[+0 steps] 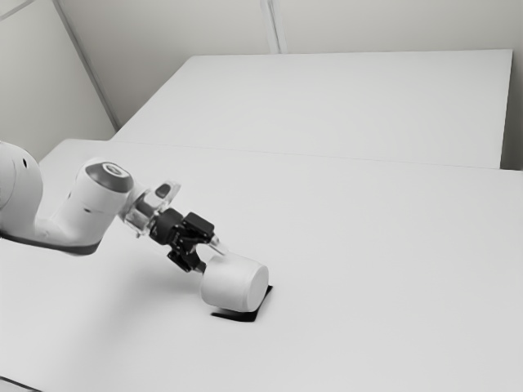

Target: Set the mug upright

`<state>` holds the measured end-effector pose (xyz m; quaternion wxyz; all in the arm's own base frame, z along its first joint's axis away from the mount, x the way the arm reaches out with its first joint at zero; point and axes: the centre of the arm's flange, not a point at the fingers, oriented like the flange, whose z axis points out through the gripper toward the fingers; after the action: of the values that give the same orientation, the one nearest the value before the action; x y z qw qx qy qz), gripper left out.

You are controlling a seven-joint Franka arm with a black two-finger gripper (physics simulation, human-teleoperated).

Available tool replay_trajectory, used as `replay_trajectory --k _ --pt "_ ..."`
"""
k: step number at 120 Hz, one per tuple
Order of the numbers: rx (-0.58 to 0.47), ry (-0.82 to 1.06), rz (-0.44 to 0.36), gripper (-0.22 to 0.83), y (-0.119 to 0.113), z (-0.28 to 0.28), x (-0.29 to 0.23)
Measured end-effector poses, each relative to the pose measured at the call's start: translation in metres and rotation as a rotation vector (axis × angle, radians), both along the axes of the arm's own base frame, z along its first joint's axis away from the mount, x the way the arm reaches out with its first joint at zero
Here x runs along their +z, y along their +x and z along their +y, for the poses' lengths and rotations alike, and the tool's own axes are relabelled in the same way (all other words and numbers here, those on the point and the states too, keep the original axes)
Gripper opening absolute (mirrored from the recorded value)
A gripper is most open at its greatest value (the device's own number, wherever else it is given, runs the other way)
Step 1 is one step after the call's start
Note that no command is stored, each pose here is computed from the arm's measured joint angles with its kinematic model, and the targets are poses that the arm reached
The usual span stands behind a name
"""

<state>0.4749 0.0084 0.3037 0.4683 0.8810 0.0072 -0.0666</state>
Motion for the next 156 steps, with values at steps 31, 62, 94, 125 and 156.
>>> replay_trajectory --k 31,62,94,125,156 --pt "-0.062 -0.121 -0.056 0.31 -0.013 -0.016 -0.012" --pt "-0.104 -0.159 -0.144 -0.07 -0.011 -0.014 -0.003" --pt "-0.18 -0.113 -0.31 -0.15 0.003 -0.017 0.055" --pt "-0.424 0.313 -0.35 -0.17 0.036 -0.002 0.107" --pt "-0.534 0.704 -0.337 -0.17 0.049 -0.001 0.11"
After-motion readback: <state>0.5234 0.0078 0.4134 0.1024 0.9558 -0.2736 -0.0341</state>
